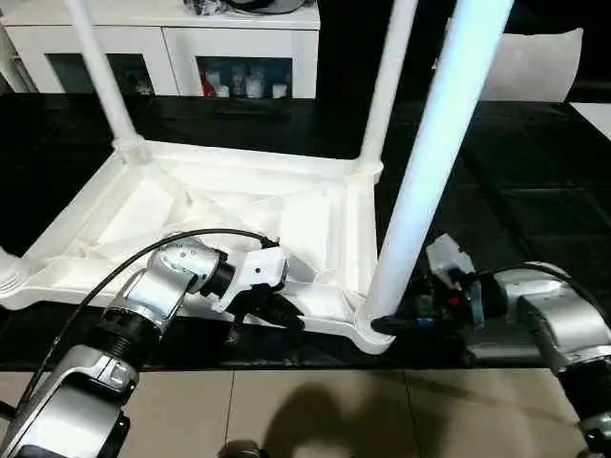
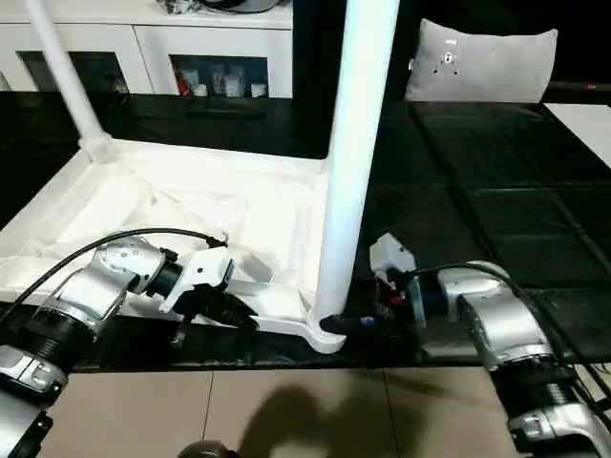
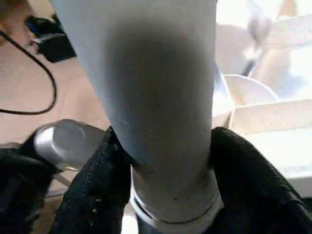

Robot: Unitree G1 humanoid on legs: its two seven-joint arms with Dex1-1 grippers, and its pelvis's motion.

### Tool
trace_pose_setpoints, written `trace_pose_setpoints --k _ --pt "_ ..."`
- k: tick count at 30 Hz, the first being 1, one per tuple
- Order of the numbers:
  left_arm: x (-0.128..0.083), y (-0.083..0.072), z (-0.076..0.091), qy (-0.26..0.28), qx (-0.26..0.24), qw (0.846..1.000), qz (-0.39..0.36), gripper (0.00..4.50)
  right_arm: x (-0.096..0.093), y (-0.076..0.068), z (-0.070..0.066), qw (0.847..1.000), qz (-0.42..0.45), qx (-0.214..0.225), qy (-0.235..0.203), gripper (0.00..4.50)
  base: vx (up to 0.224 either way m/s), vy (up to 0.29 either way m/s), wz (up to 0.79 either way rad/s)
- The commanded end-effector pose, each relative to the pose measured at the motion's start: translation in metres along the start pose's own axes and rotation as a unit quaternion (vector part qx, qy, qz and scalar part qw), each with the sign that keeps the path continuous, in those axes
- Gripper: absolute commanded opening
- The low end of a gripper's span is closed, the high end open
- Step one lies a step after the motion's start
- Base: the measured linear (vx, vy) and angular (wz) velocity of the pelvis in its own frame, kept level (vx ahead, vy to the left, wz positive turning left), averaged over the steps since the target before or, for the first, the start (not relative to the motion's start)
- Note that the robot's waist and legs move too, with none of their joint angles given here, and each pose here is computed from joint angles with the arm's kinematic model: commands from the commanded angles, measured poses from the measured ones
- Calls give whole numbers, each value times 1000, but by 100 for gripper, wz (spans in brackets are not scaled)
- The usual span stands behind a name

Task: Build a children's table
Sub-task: Rotate leg to tighten

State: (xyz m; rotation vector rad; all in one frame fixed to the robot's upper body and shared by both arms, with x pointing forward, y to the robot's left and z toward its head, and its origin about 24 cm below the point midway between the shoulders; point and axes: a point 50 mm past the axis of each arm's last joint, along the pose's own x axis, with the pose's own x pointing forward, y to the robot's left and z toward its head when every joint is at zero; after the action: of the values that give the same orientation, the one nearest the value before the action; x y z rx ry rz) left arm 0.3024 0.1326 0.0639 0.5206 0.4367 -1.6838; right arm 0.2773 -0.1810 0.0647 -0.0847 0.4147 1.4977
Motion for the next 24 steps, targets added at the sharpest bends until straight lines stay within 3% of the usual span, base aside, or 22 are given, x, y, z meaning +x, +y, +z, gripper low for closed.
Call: trace_pose_setpoints --k 1,7,10,13,15,18,20,23,24 --pt "2 3 18 -15 44 999 -28 0 2 -3 2 1000 7 1 -4 217 0 0 0" --pt "2 5 18 -27 22 999 -13 0 2 -3 -3 999 16 17 -25 205 0 0 0" --pt "6 12 21 -44 -10 998 46 0 1 -10 -6 998 -40 25 -40 204 0 0 0" --pt "14 19 25 -53 -47 992 103 0 8 -42 -14 973 -221 58 -36 203 0 0 0" --pt "18 22 30 -59 -56 989 125 0 13 -53 -12 954 -285 82 -41 199 0 0 0" --pt "27 27 37 -65 -62 985 147 0 23 -60 -6 934 -338 105 -42 199 0 0 0" --pt "43 36 46 -72 -74 977 184 0 44 -62 9 917 -379 114 -50 199 0 0 0" --pt "53 45 52 -69 -84 968 227 0 55 -65 22 906 -408 88 -70 199 0 0 0" --pt "53 45 52 -69 -84 968 227 0 55 -65 22 906 -408 88 -70 232 0 0 0"
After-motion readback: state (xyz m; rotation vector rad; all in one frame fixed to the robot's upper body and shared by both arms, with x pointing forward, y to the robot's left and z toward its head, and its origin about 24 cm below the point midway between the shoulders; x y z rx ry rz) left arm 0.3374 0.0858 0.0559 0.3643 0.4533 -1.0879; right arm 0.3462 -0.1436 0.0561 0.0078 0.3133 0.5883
